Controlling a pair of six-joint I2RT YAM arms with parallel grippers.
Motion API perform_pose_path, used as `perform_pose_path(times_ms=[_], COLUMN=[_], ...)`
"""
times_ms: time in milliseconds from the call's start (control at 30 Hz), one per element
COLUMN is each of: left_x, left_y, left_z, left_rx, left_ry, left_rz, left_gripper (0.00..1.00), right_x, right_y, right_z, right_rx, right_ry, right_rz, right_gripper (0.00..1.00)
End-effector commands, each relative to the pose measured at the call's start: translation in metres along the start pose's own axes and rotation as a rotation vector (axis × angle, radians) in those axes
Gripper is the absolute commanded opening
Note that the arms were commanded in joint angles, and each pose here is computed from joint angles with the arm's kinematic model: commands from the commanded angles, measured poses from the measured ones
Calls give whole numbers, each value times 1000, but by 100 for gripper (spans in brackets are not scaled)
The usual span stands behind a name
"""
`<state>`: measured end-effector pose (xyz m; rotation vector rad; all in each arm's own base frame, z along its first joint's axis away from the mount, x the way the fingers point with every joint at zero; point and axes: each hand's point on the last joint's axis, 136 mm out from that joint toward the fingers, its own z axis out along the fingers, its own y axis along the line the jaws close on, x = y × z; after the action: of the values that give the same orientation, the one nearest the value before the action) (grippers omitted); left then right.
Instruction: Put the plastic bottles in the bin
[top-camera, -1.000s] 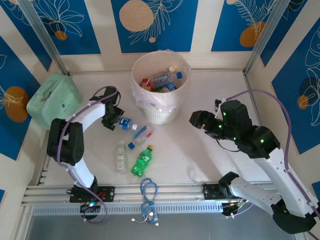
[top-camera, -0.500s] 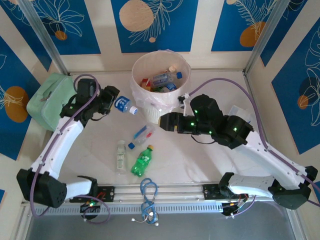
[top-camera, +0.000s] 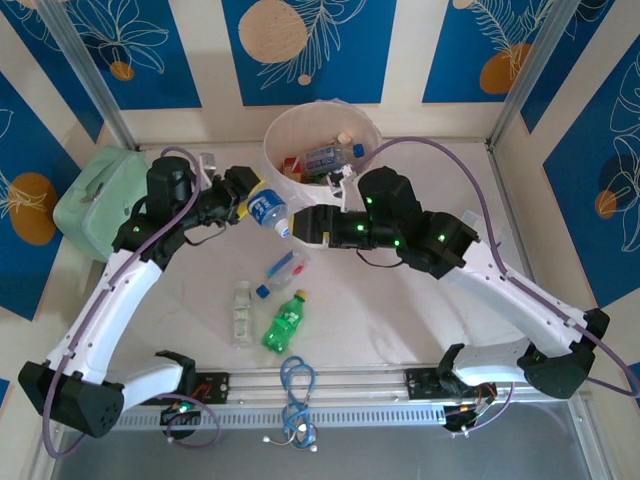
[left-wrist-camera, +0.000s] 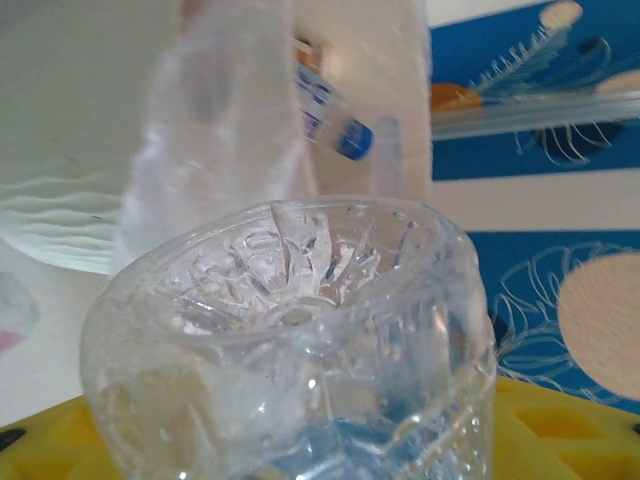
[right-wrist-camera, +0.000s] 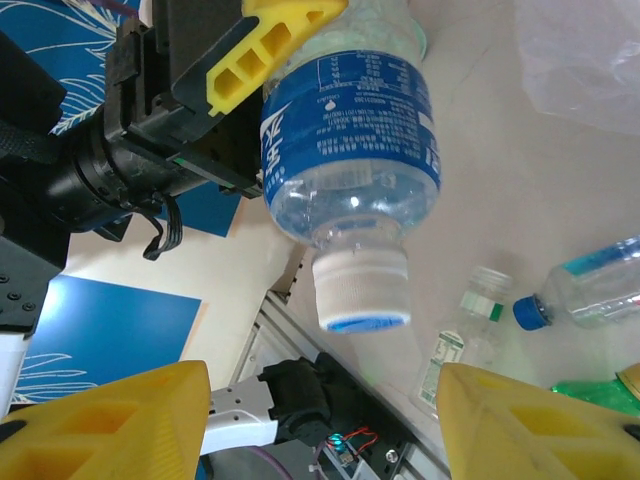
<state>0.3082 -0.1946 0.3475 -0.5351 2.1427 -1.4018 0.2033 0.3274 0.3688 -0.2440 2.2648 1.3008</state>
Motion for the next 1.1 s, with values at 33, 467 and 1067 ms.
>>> perform_pose_path(times_ms=[33,467,1067], left_x=[13,22,17], left_y=[-48,-70,-60], left_z=[-3,5,2], left_rx=[164,248,184], left_ry=[55,93,48], left_rz=[58,74,95], left_gripper=[60,59,98], right_x=[-7,-9,-10], right_y=[15,3,5], right_z=[-3,5,4], right_rx=[-45,-33,-21], right_ry=[-4,12,14], right_rz=[-22,26,9], right_gripper=[61,50,25])
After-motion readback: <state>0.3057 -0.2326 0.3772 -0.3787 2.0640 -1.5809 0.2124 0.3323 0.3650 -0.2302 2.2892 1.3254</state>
